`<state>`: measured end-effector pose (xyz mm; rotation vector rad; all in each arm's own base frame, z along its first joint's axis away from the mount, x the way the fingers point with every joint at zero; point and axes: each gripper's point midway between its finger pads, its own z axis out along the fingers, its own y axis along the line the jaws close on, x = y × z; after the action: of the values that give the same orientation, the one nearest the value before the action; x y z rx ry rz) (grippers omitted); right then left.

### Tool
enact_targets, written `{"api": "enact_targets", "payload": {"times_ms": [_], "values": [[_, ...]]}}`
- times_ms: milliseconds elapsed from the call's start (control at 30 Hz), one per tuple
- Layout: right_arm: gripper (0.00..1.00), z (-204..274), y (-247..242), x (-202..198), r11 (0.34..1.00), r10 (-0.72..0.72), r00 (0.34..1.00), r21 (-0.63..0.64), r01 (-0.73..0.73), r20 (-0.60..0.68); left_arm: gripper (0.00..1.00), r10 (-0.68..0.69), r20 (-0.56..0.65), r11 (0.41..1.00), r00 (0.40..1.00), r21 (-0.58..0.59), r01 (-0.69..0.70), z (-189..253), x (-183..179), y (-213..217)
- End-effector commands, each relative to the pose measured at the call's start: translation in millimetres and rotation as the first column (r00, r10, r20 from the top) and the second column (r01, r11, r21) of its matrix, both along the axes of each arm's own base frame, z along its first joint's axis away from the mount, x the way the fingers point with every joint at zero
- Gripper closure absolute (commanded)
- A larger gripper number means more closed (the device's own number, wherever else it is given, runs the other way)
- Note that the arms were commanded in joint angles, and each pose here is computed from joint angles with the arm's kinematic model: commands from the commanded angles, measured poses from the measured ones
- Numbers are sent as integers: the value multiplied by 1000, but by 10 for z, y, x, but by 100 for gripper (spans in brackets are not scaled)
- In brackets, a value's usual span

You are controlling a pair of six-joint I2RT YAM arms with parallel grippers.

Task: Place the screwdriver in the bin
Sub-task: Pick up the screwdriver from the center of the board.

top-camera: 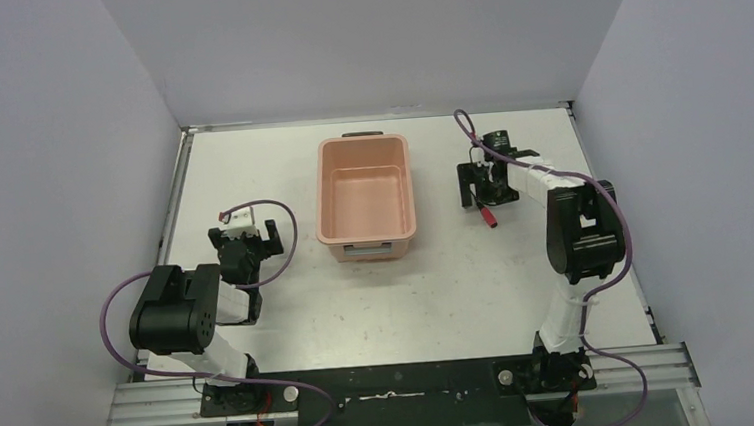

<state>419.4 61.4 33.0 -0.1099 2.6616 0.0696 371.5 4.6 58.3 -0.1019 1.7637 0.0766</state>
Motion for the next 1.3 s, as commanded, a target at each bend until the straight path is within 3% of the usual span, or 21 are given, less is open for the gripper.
{"api": "enact_targets", "payload": {"times_ms": [0, 333, 533, 633, 1267], "values": [[19, -27, 8, 40, 1000, -15, 999, 19, 14, 32, 3, -3, 51, 1000, 999, 5, 3, 152, 94, -9], [39, -238, -66, -68, 999, -27, 999, -22, 26, -18, 3, -3, 50, 1000, 999, 5, 2, 149, 93, -8], [82, -231, -63, -68, 1000, -24, 1000, -20, 24, -15, 3, -3, 50, 1000, 999, 4, 3, 148, 93, -9], [99, -135, -64, -41, 999, -25, 1000, -20, 25, 6, 3, -3, 50, 1000, 999, 5, 3, 150, 93, -9], [100, 1200, -146, 252, 997, -52, 973, -38, 62, 225, 3, -3, 49, 1000, 999, 5, 2, 147, 92, -9]]}}
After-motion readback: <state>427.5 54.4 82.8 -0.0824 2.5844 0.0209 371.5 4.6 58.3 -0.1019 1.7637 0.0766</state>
